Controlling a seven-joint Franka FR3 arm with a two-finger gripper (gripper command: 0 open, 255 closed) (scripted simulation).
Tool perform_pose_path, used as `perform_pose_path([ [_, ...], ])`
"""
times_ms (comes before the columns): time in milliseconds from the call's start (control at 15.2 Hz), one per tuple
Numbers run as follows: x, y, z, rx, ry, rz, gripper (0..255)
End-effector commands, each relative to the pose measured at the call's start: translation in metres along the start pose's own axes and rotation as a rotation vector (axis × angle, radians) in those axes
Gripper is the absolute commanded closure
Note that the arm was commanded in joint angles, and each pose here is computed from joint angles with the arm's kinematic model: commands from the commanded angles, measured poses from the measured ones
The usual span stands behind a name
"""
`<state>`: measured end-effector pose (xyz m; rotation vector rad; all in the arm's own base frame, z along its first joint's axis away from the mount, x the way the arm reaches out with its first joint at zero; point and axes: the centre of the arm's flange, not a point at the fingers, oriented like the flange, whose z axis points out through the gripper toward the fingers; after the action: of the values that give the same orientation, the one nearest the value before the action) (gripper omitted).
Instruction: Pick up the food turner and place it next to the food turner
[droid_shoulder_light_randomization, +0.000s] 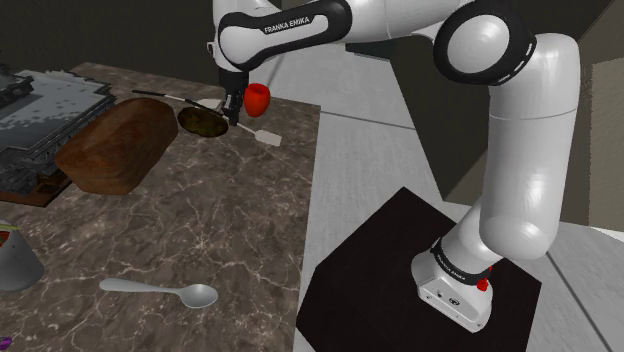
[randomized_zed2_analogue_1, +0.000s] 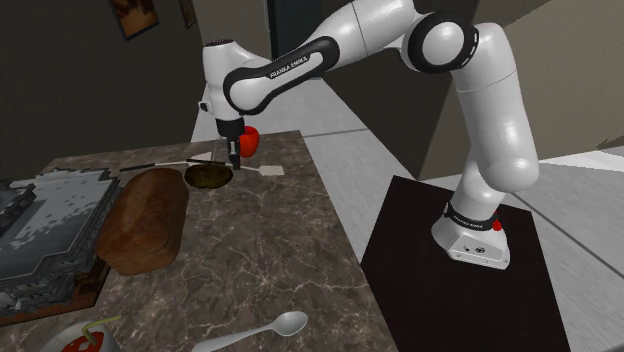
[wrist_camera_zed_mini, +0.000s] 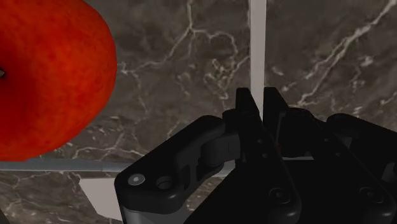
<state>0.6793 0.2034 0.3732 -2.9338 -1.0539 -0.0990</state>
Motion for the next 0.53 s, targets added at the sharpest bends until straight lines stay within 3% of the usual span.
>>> perform_pose_path([
  [0, 0.0, -0.001, 0.012, 0.001, -0.001, 0.0, 255],
  [462, -0.001, -0.001, 0.023, 0.001, -0.001, 0.0, 255],
])
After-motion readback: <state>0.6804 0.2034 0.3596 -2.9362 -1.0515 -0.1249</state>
